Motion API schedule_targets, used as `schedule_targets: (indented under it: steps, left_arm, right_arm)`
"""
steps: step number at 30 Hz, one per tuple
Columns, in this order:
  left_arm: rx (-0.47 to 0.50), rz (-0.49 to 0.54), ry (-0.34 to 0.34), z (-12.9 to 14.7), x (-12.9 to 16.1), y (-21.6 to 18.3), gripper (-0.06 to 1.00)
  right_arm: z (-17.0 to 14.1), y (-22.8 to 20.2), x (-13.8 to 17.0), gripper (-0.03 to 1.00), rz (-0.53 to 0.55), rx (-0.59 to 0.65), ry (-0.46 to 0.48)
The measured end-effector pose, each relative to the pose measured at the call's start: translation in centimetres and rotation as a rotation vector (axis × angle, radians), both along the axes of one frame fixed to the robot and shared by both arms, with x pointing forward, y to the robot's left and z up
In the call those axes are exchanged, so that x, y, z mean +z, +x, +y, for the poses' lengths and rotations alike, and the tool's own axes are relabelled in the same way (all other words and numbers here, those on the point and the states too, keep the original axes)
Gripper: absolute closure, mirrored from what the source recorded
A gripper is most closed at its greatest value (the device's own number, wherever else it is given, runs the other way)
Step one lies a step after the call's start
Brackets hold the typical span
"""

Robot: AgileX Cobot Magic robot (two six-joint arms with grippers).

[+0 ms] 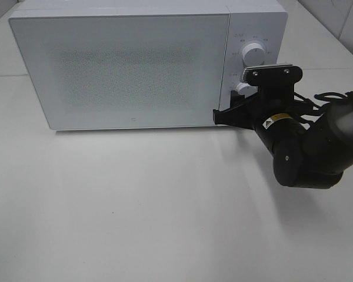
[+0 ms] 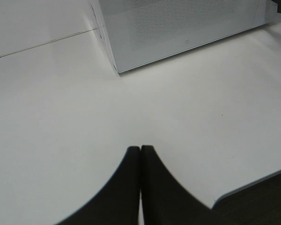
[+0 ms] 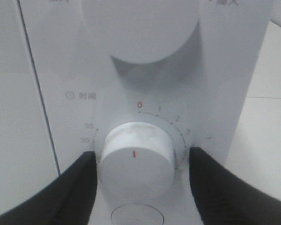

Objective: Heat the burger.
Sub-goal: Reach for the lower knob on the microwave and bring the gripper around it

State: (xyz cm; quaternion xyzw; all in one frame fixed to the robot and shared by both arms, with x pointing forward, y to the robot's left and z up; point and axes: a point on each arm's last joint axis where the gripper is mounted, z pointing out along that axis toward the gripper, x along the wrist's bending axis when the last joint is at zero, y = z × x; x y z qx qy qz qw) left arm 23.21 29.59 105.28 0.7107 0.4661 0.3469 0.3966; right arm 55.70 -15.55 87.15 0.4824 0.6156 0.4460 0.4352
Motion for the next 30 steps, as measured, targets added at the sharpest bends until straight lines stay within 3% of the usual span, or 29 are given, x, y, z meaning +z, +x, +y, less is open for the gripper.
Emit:
schedule_targets:
  steps: [12,17,24,28,30]
  left_arm:
    - [0.000,0.000,0.000,0.00,0.00,0.00,0.94]
    - [0.000,0.000,0.000,0.00,0.00,0.00,0.94]
    - [0.000,-0.001,0.000,0.00,0.01,0.00,0.94]
    - [0.000,-0.001,0.000,0.00,0.01,0.00,0.94]
    - [0.000,-0.001,0.000,0.00,0.01,0.00,0.94]
  right_arm:
    - [0.31,-0.08,0.23,0.43,-0.014,0.035,0.000]
    - [0.19,-0.06,0.40,0.54,-0.010,0.019,0.008]
    - [0.18,-0.05,0.40,0.54,-0.010,0.017,0.013]
    - [0.19,-0.06,0.40,0.54,0.000,0.003,0.080]
    - [0.21,-0.06,0.40,0.54,0.014,-0.016,0.178]
